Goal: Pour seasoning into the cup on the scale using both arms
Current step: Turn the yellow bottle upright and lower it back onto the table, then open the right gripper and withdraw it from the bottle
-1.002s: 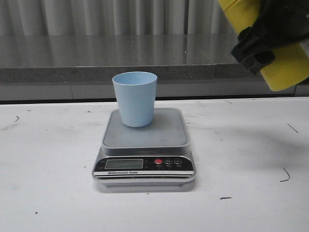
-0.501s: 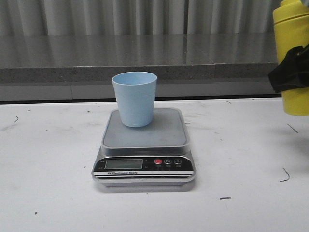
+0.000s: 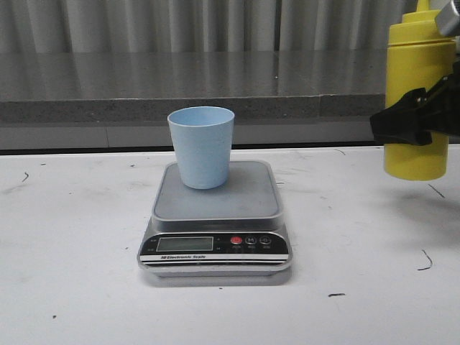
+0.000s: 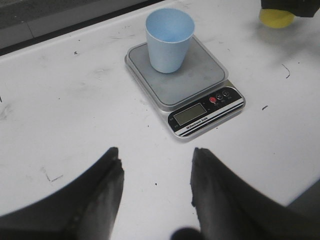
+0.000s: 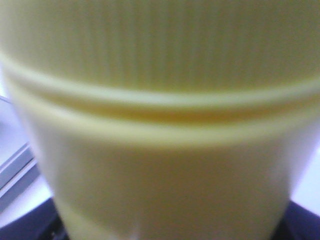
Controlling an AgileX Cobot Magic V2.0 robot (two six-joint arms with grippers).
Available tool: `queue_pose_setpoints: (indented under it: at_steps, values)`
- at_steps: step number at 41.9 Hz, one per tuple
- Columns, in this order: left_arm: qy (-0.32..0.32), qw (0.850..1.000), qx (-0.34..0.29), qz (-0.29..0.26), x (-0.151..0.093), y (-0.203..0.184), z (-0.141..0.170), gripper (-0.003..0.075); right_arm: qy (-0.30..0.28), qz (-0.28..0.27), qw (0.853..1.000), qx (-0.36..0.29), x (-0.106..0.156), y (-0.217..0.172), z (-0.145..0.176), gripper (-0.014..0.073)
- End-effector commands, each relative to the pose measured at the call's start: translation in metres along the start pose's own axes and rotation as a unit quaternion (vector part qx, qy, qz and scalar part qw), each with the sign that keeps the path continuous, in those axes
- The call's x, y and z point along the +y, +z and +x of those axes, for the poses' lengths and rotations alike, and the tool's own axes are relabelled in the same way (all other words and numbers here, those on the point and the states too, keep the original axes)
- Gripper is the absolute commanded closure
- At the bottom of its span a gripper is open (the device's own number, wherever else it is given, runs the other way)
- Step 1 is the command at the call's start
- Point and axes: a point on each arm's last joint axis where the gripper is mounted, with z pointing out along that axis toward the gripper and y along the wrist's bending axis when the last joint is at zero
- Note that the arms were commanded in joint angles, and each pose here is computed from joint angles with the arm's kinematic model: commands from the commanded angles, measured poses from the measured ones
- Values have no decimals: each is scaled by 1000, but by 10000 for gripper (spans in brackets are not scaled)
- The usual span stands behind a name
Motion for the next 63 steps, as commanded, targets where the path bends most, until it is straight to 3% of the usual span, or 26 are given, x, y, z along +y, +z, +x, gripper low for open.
queue_pose_setpoints:
  at_steps: [1, 10, 18, 23, 32, 44, 63]
  values:
    - [-4, 999, -48, 6, -2, -6, -12, 407, -14, -7, 994, -104, -3, 0, -23, 295]
    - [-4, 999, -48, 6, -2, -6, -12, 407, -44, -2, 989, -141, -6, 11, -10, 295]
    - [-4, 999, -48, 6, -2, -6, -12, 407, -9, 39, 986, -163, -17, 17, 0, 295]
    - [-4, 999, -48, 6, -2, -6, -12, 407, -5, 37, 985, -168, -17, 22, 9, 291]
    - [-4, 999, -48, 6, -2, -6, -12, 407, -11, 30, 985, -170, -16, 28, 21, 183]
    - [-4, 999, -48, 6, -2, -6, -12, 407, -10, 28, 986, -164, -15, 27, 23, -38]
    - [-4, 999, -48, 6, -2, -6, -12, 407, 11, 66, 990, -122, 0, -15, 24, -40]
